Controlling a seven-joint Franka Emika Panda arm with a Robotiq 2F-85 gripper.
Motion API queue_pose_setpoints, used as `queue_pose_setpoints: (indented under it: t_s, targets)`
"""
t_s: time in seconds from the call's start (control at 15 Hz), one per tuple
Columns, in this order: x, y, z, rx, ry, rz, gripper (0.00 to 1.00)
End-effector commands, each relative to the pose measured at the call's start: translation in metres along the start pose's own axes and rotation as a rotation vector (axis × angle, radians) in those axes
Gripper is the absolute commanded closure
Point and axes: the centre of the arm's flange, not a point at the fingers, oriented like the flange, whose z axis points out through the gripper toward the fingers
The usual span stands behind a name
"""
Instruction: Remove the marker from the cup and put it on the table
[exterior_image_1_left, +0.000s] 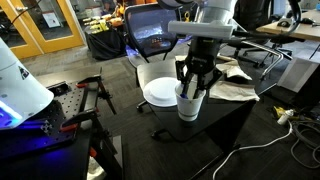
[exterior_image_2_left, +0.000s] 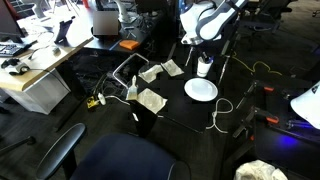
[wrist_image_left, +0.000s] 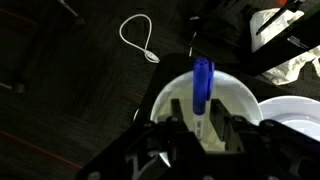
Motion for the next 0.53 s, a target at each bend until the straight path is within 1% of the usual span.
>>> queue_pose_setpoints:
  t_s: [0.0,0.13,0.2,0.27,0.4,0.47]
  targets:
    - [0.0000,0.0102,0.0001,0.005,-0.029,-0.004,0.60]
    - [-0.0007,0.0108,0.0021,0.007,-0.038,-0.002,0.62]
    - [-0.0009,0.0111,0.0028,0.008,-0.041,-0.001,0.86]
    - [-0.0010,0.0112,0.0033,0.008,-0.044,0.000,0.87]
    - [-0.0013,0.0110,0.0033,0.008,-0.047,0.002,0.98]
    - [-0.0014,0.0108,0.0029,0.007,-0.048,0.002,1.00]
